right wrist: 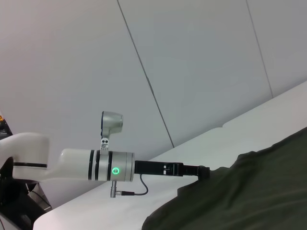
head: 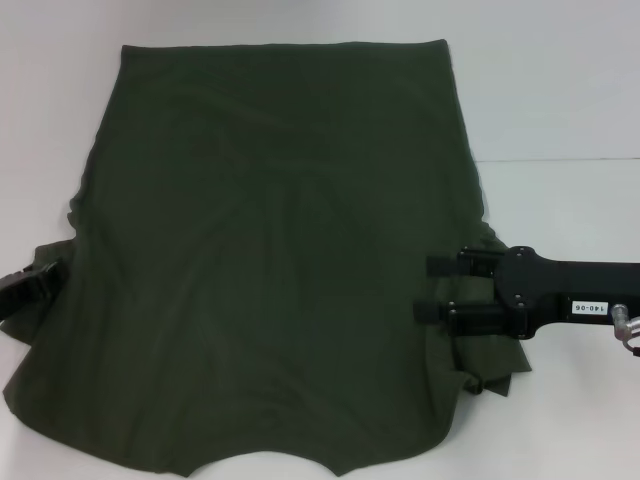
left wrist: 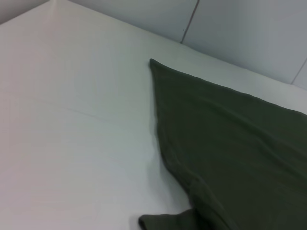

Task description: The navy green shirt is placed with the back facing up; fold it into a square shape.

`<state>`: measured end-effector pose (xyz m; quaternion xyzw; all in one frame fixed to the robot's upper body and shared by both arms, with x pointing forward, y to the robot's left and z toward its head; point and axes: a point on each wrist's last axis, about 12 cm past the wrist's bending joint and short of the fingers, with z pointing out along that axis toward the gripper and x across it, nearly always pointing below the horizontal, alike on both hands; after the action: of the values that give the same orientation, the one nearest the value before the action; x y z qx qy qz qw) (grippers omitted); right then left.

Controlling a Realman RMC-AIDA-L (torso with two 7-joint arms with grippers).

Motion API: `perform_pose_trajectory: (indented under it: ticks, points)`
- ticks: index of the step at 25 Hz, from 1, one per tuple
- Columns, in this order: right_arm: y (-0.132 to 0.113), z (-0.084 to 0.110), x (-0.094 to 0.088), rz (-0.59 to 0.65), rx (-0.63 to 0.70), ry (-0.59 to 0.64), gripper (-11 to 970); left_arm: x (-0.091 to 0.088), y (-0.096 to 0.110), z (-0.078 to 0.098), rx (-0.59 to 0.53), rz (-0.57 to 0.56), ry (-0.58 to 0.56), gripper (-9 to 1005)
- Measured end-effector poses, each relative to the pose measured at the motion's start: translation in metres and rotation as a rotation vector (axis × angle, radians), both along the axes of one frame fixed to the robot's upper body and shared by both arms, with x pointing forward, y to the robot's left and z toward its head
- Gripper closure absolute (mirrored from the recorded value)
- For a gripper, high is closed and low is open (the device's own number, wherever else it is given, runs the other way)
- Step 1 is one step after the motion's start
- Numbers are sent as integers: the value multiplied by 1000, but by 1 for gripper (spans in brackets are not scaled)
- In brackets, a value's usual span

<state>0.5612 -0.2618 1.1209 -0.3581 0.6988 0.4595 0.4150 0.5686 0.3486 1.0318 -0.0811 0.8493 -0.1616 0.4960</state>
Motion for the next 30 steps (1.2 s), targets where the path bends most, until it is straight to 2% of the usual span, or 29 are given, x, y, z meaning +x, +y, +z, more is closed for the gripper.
perform_pose_trajectory:
  ticks: [3,8,14,22,30]
  points:
    - [0,0,0,0,0,0,90,1,0,0,4,5,1,530]
    - [0,0,0,0,0,0,91,1,1,0,8,9,3,800]
    - [0,1,0,-5,12,-7,92,5,4,6,22,10,-13,967]
    - [3,-2,-2,-8,30,0,93,18,14,19,84,36,-41,968]
    - [8,-7,-5,-3,47,18,94,26,20,25,159,62,-45,969]
